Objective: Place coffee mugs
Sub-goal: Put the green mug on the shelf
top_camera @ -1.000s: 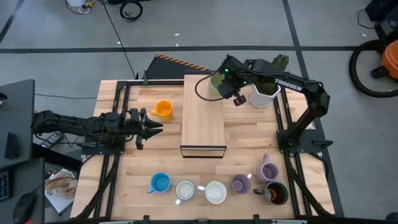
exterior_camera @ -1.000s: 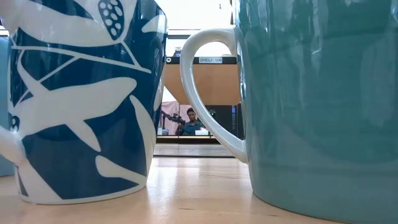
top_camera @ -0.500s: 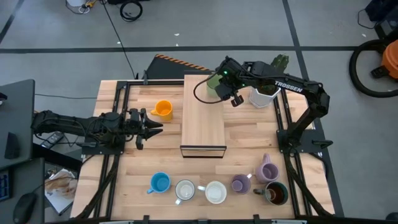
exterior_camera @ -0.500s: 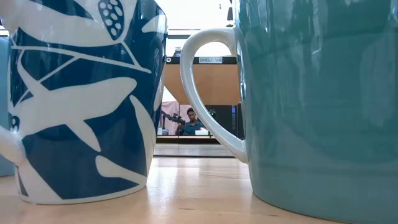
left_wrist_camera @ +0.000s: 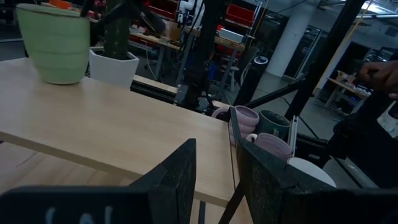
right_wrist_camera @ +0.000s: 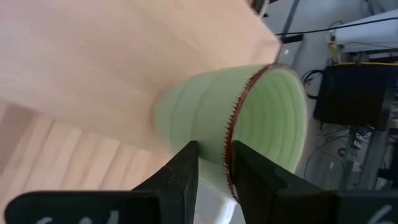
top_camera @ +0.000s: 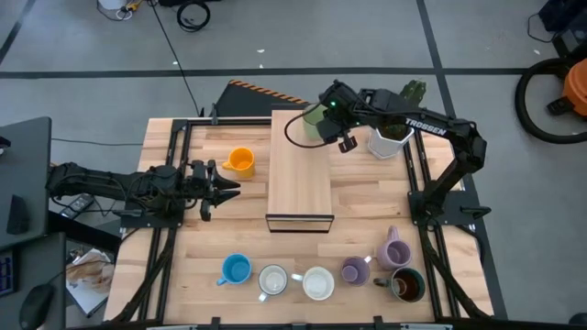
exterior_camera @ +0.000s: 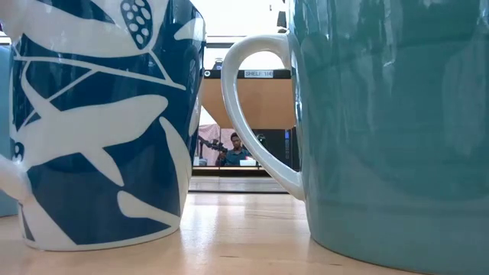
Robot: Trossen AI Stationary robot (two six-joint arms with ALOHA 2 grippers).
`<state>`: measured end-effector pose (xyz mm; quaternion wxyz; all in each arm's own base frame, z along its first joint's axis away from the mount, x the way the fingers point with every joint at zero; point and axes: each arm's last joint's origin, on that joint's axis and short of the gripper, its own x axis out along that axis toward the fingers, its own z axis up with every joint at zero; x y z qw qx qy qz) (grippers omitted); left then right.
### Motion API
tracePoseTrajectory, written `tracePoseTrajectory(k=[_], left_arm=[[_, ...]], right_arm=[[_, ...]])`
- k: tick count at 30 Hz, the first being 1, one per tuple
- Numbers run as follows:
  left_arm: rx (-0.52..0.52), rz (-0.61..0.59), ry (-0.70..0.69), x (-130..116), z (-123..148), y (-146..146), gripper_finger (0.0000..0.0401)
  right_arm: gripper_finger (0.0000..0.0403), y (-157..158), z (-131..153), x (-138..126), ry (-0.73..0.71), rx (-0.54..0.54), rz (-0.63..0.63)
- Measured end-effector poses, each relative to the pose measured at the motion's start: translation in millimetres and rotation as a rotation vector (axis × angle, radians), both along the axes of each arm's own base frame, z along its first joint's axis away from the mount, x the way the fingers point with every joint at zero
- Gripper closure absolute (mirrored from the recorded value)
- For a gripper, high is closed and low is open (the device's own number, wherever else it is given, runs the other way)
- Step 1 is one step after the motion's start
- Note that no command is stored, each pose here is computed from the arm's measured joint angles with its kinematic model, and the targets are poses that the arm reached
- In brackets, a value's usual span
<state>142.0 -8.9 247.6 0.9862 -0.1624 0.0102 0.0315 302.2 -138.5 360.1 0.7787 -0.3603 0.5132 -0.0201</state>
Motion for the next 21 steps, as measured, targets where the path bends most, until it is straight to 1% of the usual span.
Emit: tracePoseTrajectory(k=[3,6,12,14,18,21], left_arm=[[0.0,0.0,0.0,0,0,0,0.028],[0.0,0.0,0.0,0,0,0,0.028],[0.0,-0.001,0.0,0,0,0,0.028],[0.0,-0.001,-0.001,0,0,0,0.028],[0.0,-0.001,-0.001,0,0,0,0.028],[0.0,-0.001,-0.001,0,0,0,0.028]], right_arm=[[0.0302,-2,-1,0,-0.012,0.012,0.002],[0.0302,-2,-7,0,0.006,0.023,0.003],[0.0302,-2,-10,1,0.01,0.021,0.002],[0.0302,-3,-10,1,0.005,0.013,-0.001],[0.0302,-7,-7,3,-0.02,-0.036,-0.032],[0.0302,-10,-7,1,-0.019,-0.04,-0.043]])
